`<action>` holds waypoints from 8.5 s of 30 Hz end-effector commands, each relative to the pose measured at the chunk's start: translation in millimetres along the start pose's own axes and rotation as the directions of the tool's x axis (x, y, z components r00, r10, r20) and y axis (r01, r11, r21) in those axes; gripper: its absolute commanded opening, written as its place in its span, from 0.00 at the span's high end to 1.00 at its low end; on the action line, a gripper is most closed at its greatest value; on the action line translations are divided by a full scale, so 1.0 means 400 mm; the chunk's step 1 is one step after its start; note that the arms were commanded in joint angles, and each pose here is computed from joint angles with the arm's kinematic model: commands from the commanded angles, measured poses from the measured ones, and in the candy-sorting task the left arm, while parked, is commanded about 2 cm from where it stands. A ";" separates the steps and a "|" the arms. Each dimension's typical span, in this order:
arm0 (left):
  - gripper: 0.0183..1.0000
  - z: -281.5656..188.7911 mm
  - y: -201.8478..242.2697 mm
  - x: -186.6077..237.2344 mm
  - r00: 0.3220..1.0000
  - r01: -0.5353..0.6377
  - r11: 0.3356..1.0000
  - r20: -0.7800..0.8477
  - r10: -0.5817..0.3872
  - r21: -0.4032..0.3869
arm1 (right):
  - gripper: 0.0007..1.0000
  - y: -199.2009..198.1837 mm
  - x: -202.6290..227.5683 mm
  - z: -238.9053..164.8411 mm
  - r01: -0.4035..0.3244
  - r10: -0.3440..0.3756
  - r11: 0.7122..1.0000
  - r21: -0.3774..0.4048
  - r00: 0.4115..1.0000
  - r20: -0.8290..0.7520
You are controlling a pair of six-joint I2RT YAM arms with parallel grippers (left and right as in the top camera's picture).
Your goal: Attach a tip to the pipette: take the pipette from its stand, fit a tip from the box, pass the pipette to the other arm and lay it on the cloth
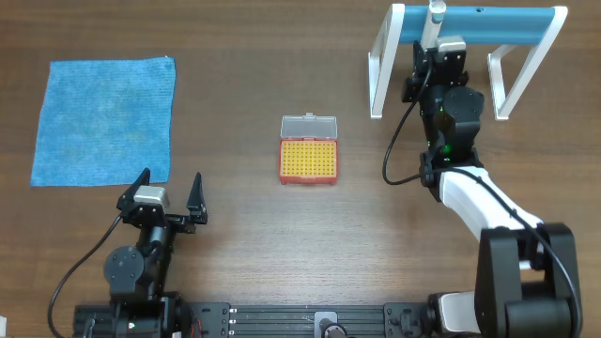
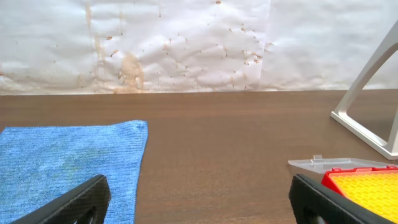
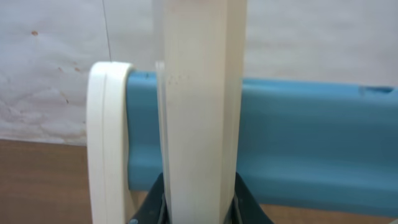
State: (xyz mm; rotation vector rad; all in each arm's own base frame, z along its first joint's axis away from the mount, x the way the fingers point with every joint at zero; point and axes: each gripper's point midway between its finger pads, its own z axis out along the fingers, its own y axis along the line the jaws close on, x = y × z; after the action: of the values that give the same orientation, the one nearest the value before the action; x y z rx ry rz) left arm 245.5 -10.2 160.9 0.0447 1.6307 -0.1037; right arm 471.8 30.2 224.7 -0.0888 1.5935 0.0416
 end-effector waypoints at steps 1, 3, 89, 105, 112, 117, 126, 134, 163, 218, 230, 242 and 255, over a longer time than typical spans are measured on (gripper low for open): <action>0.07 0.000 0.001 0.003 1.000 -0.009 1.000 -0.002 0.009 -0.003 | 0.92 0.017 -0.080 -0.019 0.006 -0.005 1.000 -0.020 0.998 0.059; 0.07 0.000 0.001 0.003 1.000 -0.009 1.000 -0.002 0.009 -0.003 | 0.92 0.058 -0.112 -0.041 0.008 -0.003 0.998 -0.056 0.996 0.092; 0.07 0.000 0.001 0.003 1.000 -0.009 1.000 -0.002 0.009 -0.003 | 0.92 0.587 0.124 -0.260 -0.010 0.097 0.775 -0.631 0.990 0.105; 0.07 0.000 0.001 0.003 1.000 -0.009 1.000 -0.003 0.009 -0.003 | 0.92 0.590 0.154 -0.254 -0.017 0.082 0.775 -0.631 0.994 0.073; 0.07 0.000 0.001 0.003 1.000 -0.009 1.000 -0.002 0.009 -0.003 | 0.92 0.593 0.176 -0.248 -0.022 0.074 0.775 -0.631 0.996 0.057; 0.07 0.000 0.001 0.003 1.000 -0.009 1.000 -0.002 0.009 -0.003 | 0.92 0.594 0.179 -0.247 -0.023 0.073 0.775 -0.631 0.996 0.054; 0.07 0.000 0.001 0.003 1.000 -0.009 1.000 -0.002 0.009 -0.003 | 0.92 0.599 0.257 -0.245 -0.039 0.042 0.774 -0.632 0.999 -0.010; 0.07 0.000 0.001 0.003 1.000 -0.009 1.000 -0.002 0.009 -0.003 | 0.92 0.589 0.285 -0.263 -0.046 0.025 0.775 -0.630 0.999 -0.041; 0.07 0.000 0.001 0.003 1.000 -0.009 1.000 -0.002 0.009 -0.003 | 0.92 0.578 -0.199 -0.440 0.061 0.144 0.649 -0.758 0.969 0.201; 0.04 0.064 -0.597 -0.257 0.443 0.896 0.088 -0.869 -0.221 0.435 | 0.92 0.638 -0.072 -0.639 -0.807 0.109 0.316 -0.498 0.552 -0.826; 0.99 0.085 -0.596 -0.273 0.465 0.885 0.095 -0.848 -0.255 0.456 | 0.92 0.643 -0.075 -0.653 -0.814 0.088 0.292 -0.501 0.545 -0.834; 0.99 0.117 -0.060 0.100 0.148 0.782 0.550 -0.770 -0.621 -0.293 | 0.12 0.439 -0.013 -0.604 -0.891 0.187 0.311 -0.330 0.398 -0.898; 0.99 0.500 0.648 -0.030 0.326 -0.188 0.888 -0.880 -0.347 -0.420 | 0.12 0.353 0.099 -0.540 -0.843 0.357 0.530 -0.091 0.319 -0.878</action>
State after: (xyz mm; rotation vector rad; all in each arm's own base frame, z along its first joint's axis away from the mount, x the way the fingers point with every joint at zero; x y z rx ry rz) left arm 442.8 205.1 161.2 -0.6267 2.8737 0.0690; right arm 235.7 159.3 191.1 0.0502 2.3697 1.3898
